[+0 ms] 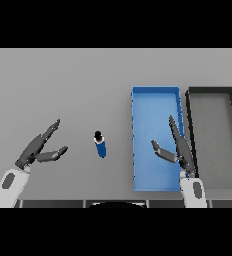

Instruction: Pick up the blue pipe and place it into the blue bin.

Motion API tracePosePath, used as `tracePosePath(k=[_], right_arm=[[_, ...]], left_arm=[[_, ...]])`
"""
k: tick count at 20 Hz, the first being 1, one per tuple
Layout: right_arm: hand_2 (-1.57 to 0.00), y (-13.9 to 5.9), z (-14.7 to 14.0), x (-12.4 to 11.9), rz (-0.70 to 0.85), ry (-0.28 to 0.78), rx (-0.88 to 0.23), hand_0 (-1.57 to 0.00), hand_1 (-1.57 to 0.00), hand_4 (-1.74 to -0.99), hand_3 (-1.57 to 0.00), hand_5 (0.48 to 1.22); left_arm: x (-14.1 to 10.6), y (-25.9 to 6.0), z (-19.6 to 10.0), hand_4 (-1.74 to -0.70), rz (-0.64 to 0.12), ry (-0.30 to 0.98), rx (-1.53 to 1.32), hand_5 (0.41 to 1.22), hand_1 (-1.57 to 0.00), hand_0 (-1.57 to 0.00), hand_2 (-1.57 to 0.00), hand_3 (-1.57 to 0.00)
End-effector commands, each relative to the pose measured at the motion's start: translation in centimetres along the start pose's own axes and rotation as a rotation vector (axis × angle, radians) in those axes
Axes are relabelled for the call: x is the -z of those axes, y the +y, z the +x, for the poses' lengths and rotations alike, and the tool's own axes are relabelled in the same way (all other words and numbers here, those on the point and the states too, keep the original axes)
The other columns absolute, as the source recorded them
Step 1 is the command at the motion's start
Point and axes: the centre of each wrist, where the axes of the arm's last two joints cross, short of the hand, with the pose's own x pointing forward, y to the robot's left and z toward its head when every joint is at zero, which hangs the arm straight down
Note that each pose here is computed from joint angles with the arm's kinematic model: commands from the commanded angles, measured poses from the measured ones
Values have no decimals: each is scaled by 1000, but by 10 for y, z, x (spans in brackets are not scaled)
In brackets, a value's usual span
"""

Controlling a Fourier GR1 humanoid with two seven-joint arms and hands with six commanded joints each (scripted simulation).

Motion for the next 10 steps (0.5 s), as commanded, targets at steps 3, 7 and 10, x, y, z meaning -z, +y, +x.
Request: tracePosePath(k=[3,7,10], right_arm=[[1,-4,-2,-1,6,-22,-13,1,1,-1229,1,606],[1,-3,0,0,4,-30,-1,1,1,-1248,1,612],[1,-1,0,0,1,-25,6,1,1,-1262,1,617]], left_arm=[[3,-12,10,-1052,-100,41,2,513,1,1,1,1],[12,-34,14,-1091,-199,30,-3,472,1,1,1,1],[22,-57,15,-1101,-250,29,-1,447,1,1,1,1]])
